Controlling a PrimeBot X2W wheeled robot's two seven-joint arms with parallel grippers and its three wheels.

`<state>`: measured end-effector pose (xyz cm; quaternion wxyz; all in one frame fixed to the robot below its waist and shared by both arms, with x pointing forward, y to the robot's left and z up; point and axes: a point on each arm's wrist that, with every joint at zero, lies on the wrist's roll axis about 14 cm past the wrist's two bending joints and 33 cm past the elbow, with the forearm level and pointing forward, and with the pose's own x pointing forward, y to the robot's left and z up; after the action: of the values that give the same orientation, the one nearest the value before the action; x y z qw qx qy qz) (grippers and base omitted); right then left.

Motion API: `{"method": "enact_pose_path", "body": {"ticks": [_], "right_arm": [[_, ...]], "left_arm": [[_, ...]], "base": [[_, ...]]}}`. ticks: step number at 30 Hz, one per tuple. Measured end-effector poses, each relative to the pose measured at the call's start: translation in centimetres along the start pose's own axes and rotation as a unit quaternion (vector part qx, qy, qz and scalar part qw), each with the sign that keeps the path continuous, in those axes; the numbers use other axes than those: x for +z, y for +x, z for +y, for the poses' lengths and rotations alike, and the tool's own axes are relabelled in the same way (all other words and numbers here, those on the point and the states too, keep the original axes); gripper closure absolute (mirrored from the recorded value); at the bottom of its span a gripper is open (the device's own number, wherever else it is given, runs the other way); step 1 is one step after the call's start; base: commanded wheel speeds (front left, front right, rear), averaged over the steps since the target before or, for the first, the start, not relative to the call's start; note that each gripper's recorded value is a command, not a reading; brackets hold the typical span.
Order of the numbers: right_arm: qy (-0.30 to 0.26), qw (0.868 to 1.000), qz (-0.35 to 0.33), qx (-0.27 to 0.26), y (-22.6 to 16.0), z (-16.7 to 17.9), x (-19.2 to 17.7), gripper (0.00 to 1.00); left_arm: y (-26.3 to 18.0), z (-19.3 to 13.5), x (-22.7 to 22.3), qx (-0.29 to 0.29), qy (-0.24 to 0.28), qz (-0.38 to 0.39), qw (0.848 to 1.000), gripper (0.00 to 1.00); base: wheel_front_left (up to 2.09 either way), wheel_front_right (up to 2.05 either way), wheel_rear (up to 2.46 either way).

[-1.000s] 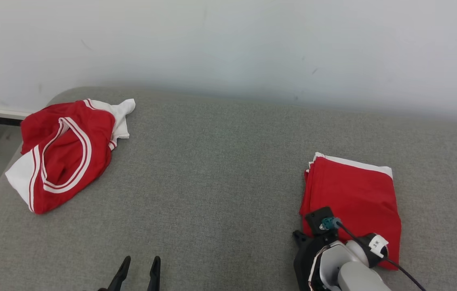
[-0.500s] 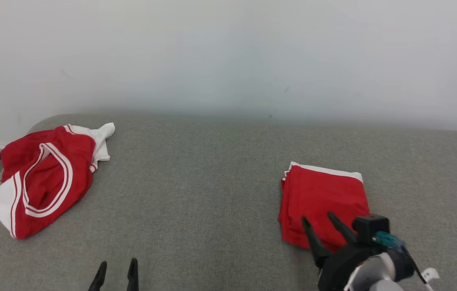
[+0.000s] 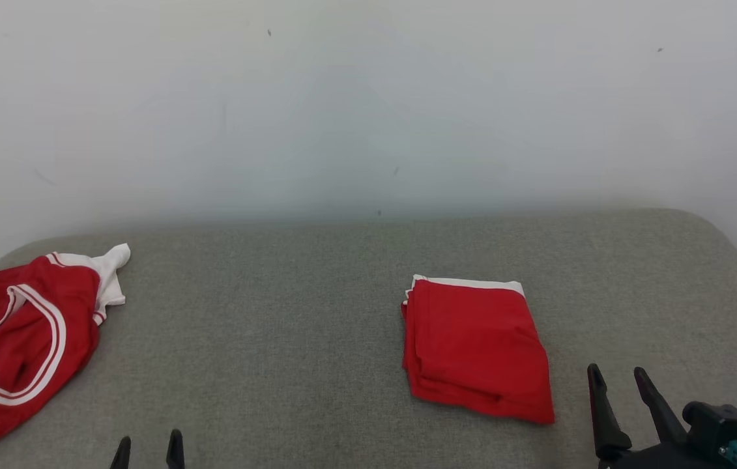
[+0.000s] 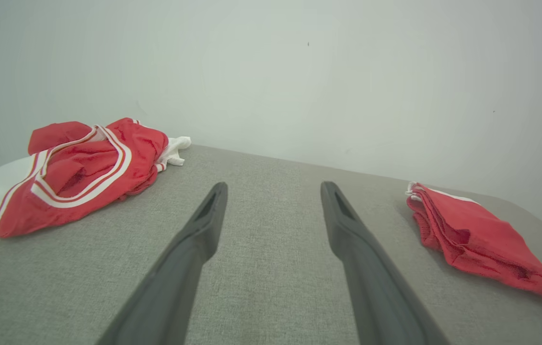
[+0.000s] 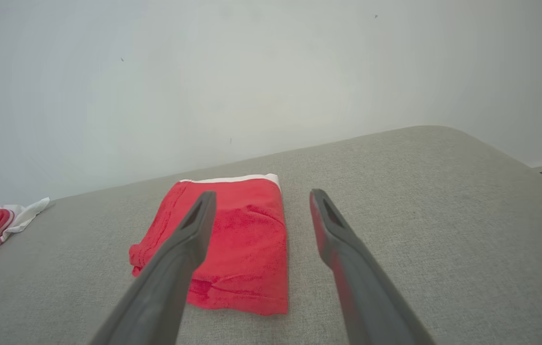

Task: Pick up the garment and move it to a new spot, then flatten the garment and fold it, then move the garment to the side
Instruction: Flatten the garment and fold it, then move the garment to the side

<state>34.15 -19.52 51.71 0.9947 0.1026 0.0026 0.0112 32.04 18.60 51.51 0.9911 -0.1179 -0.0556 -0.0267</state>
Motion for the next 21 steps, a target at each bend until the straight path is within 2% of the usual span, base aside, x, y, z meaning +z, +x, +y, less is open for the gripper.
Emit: {"method": "enact_pose_path", "body": {"ticks": [4,8,21], "right_arm": [[-0.004,1.0,0.007,-0.025,-1.2,-1.6,-0.7,0.0],[-0.003,0.999,0.015,-0.045,-2.0,-2.9,-1.3,0.0],[0.002,0.998,0.029,-0.047,-2.4,-3.0,-2.1,0.0]], "left_arm": [[-0.4,0.6,-1.9,0.002,0.019,0.031,0.999,0.0],[-0.4,1.1,-1.9,0.01,0.026,0.032,0.999,0.0],[-0.5,1.4,-2.2,0.008,0.037,0.038,0.999,0.0]], "base": [[0.0,0.0,0.0],[0.0,0.0,0.0],[0.0,0.0,0.0]]}}
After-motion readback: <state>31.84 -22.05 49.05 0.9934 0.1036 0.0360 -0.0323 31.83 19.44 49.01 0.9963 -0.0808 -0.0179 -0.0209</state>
